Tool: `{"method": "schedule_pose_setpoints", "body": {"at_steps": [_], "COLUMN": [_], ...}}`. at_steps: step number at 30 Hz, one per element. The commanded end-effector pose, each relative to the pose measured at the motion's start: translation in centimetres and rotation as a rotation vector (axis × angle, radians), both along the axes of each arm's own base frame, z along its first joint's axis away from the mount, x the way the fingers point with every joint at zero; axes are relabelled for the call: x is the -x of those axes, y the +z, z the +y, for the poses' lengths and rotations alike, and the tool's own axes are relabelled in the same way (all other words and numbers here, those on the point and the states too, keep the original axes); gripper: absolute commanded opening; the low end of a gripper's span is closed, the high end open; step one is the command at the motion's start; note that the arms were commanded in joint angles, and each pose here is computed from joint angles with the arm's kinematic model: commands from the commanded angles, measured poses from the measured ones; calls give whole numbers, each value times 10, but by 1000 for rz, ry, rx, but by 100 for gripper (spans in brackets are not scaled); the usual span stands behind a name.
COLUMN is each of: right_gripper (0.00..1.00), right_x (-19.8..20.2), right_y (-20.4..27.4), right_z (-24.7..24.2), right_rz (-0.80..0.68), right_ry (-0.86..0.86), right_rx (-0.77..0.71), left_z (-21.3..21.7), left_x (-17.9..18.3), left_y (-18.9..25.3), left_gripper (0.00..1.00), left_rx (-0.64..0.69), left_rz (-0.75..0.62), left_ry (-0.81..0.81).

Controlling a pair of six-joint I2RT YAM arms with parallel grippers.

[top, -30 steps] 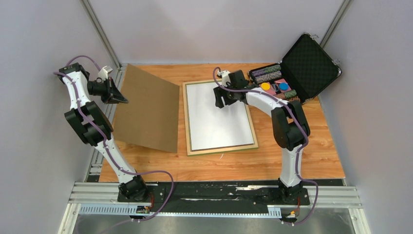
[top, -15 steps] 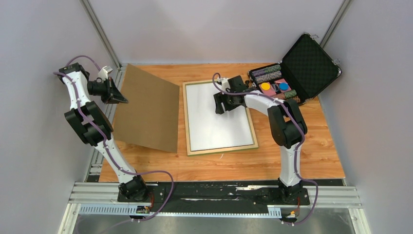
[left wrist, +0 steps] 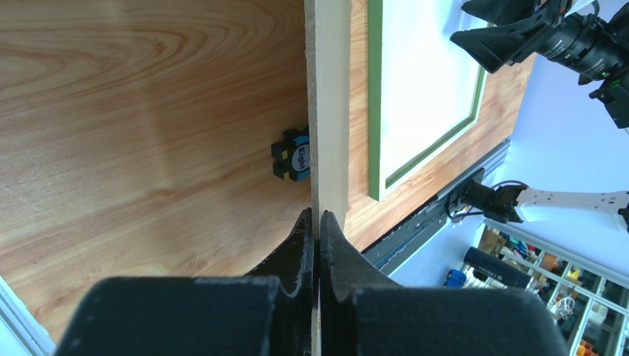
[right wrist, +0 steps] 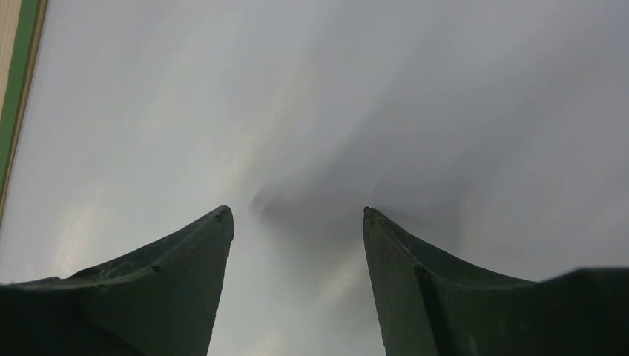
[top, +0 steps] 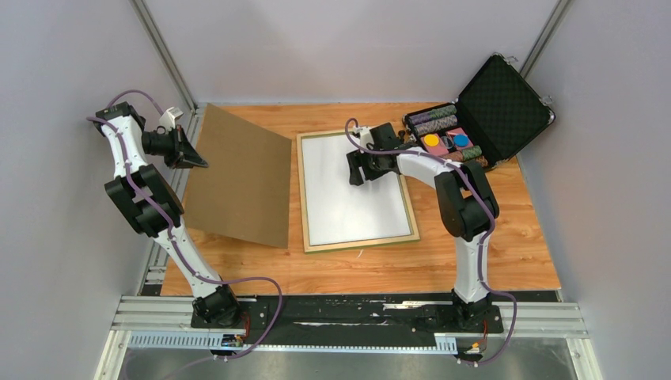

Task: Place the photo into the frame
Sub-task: Adjust the photo in the photo frame.

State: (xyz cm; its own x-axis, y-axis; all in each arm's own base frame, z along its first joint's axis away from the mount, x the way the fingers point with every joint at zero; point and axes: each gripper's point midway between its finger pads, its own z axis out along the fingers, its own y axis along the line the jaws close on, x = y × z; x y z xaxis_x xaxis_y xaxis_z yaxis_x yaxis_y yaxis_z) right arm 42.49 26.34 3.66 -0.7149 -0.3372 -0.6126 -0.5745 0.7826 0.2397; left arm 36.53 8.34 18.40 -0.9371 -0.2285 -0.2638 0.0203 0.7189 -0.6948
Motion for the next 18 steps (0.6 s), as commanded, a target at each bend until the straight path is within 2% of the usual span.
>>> {"method": "schedule_pose_setpoints", "body": {"at_steps": [1, 10, 18], "right_gripper": [68, 77, 84], "right_x": [-14, -37, -28], "right_y": [29, 95, 162], "right_z": [7, 19, 68], "right_rz": [-83, -216, -184], "right_ry": [-5, -2, 48], "right_rx": [-18, -83, -310], "left_z": [24, 22, 0], "left_x": [-5, -5, 5], "left_y": [30, 45, 82], "left_gripper": [0, 0, 0], "left_rx": [-134, -133, -75], "left_rz": [-173, -192, -252], "left_ry": [0, 7, 8]}}
